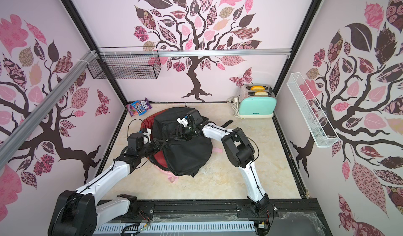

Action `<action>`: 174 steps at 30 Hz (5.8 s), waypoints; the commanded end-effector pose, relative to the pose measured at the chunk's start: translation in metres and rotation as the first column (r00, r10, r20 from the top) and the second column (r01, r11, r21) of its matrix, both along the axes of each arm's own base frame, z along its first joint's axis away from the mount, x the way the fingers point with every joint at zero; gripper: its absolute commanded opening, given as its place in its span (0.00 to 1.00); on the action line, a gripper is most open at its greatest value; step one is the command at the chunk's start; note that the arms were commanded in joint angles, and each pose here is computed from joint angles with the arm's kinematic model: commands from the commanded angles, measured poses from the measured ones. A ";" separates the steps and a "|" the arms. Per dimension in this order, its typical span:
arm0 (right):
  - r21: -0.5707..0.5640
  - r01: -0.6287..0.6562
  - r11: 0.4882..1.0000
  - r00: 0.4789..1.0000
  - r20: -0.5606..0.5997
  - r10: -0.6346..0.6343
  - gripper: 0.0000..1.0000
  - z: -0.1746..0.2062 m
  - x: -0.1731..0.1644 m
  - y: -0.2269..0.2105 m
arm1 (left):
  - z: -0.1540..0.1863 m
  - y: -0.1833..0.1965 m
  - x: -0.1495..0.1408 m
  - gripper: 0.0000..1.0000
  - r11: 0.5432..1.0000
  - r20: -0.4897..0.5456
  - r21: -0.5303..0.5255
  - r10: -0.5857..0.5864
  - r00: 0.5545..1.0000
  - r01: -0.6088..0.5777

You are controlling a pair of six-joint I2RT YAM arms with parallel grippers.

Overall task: Zip up the backpack
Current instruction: Zip the zipper on the backpack.

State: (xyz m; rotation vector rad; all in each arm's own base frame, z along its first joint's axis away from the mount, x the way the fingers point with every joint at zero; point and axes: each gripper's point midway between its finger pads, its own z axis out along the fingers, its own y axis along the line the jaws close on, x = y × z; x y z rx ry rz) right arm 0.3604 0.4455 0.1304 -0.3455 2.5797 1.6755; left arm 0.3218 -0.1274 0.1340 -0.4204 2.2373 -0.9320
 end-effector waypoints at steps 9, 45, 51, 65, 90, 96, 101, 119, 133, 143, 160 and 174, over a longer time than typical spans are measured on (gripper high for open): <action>0.080 0.012 0.997 0.997 -0.076 -0.005 0.51 -0.021 0.004 0.027 | 0.034 -0.023 -0.003 0.00 0.992 0.109 -0.056 -0.103 0.989 0.110; -0.170 0.097 0.981 0.987 0.141 -0.073 0.00 -0.013 -0.001 -0.028 | 0.021 -0.001 -0.003 0.00 0.999 0.040 0.046 -0.008 0.999 0.006; -0.234 0.119 0.965 0.981 0.179 -0.078 0.00 -0.018 0.000 -0.041 | 0.016 0.004 -0.004 0.00 0.998 0.018 0.066 0.014 1.000 -0.016; -0.293 0.165 0.942 0.971 0.215 -0.103 0.00 -0.021 0.008 -0.067 | 0.013 0.010 -0.004 0.00 0.996 0.006 0.086 0.038 0.999 -0.038; -0.378 0.326 0.867 0.934 0.273 -0.232 0.00 -0.007 0.036 -0.144 | 0.010 0.021 -0.004 0.00 0.992 -0.005 0.098 0.076 0.997 -0.076; -0.410 0.372 0.833 0.919 0.285 -0.271 0.00 -0.010 0.042 -0.163 | 0.011 0.023 -0.004 0.00 0.992 -0.004 0.092 0.083 0.997 -0.082; -0.428 0.417 0.802 0.904 0.291 -0.315 0.00 -0.011 0.049 -0.181 | 0.010 0.024 -0.003 0.00 0.992 -0.008 0.088 0.088 0.996 -0.087; -0.325 0.478 0.816 0.876 0.241 -0.417 0.00 0.006 0.061 -0.201 | 0.017 0.023 0.000 0.00 0.994 -0.005 0.060 0.091 0.996 -0.090; -0.182 0.609 0.772 0.789 0.241 -0.565 0.59 0.041 0.064 -0.245 | 0.116 0.043 0.037 0.00 0.989 0.144 -0.085 0.130 0.981 -0.119; -0.279 0.624 0.730 0.777 0.117 -0.619 0.65 -0.024 0.056 -0.260 | 0.059 0.062 0.035 0.00 0.992 -0.033 0.052 0.118 0.992 -0.116; -0.356 0.642 0.679 0.725 -0.004 -0.688 0.27 -0.106 0.059 -0.256 | -0.040 0.082 -0.017 0.00 0.958 -0.336 0.267 0.190 0.923 -0.100; -0.162 0.580 0.798 0.802 -0.057 -0.595 0.59 -0.089 0.093 -0.211 | -0.048 0.084 -0.019 0.00 0.956 -0.340 0.270 0.204 0.918 -0.112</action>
